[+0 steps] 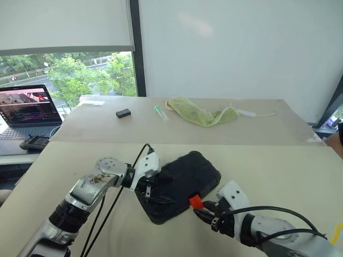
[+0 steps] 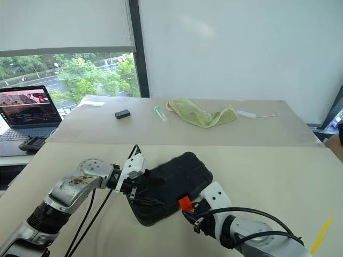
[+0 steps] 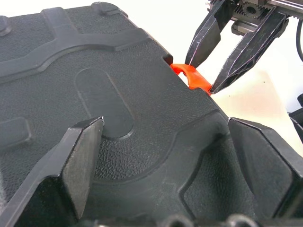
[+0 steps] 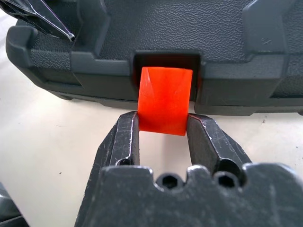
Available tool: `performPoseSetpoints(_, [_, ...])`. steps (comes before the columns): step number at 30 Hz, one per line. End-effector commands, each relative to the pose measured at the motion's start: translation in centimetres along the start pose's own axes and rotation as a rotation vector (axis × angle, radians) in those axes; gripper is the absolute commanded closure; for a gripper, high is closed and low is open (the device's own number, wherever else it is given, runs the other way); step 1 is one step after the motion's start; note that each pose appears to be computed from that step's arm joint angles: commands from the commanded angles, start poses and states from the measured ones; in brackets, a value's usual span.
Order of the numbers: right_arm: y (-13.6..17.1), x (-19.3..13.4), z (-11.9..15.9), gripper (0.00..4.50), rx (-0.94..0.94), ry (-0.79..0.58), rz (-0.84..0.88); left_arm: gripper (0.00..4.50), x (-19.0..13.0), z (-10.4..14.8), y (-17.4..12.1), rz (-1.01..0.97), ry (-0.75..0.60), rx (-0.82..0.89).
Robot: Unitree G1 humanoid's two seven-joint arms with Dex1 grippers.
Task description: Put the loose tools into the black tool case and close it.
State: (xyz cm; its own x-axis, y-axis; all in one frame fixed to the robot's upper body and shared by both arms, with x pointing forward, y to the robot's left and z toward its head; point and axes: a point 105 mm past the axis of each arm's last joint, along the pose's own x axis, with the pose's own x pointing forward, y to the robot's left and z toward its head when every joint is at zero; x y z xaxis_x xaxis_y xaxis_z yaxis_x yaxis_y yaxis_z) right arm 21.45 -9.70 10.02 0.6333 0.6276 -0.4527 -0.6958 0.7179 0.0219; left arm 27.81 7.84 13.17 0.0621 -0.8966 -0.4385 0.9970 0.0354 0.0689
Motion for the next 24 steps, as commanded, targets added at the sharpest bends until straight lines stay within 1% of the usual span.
performPoseSetpoints(1, [-2.0, 0.8, 0.1, 3.30, -0.049, -0.033, -0.078, 0.00, 0.2, -1.2, -0.4, -0.012, 0.035, -0.030])
performPoseSetpoints(2, [-1.8, 1.0, 0.3, 2.80, -0.043, -0.051, -0.052, 0.00, 0.2, -1.3, -0.4, -0.012, 0.035, -0.031])
performPoseSetpoints(3, [-2.1, 1.1, 0.3, 2.28, -0.052, -0.060, -0.060, 0.00, 0.3, -1.3, -0.4, -0.011, 0.036, -0.033])
performPoseSetpoints(4, [-2.4, 1.2, 0.4, 2.01, -0.068, -0.067, -0.082, 0.00, 0.3, -1.4, -0.4, -0.009, 0.037, -0.035])
performPoseSetpoints(5, [-2.6, 1.1, 0.4, 1.66, -0.078, -0.071, -0.091, 0.00, 0.3, -1.4, -0.4, -0.006, 0.037, -0.038])
performPoseSetpoints(6, [-2.5, 1.0, 0.5, 1.37, -0.071, -0.076, -0.087, 0.00, 0.3, -1.5, -0.4, -0.003, 0.037, -0.040])
performPoseSetpoints(8, [-2.0, 0.4, 0.6, 0.64, -0.064, -0.078, -0.053, 0.00, 0.2, -1.5, -0.3, 0.004, 0.038, -0.043])
performPoseSetpoints(12, [-1.1, -2.0, 0.4, 0.64, -0.075, -0.048, 0.012, 0.00, 0.1, -1.6, -0.2, 0.013, 0.038, -0.044])
performPoseSetpoints(14, [-1.0, -2.7, 0.2, 1.21, -0.044, -0.044, 0.029, 0.00, 0.1, -1.7, -0.1, 0.016, 0.036, -0.046])
performPoseSetpoints(15, [-0.8, -2.8, 0.1, 1.41, -0.036, -0.034, 0.054, 0.00, 0.1, -1.7, -0.1, 0.017, 0.036, -0.046])
performPoseSetpoints(17, [-0.7, -2.7, -0.2, 2.13, -0.028, -0.019, 0.075, 0.00, 0.2, -1.8, -0.2, 0.017, 0.039, -0.043])
performPoseSetpoints(24, [-1.8, 0.3, 0.7, 4.44, -0.064, -0.013, 0.093, 0.00, 0.4, -1.9, -0.2, 0.018, 0.044, -0.042])
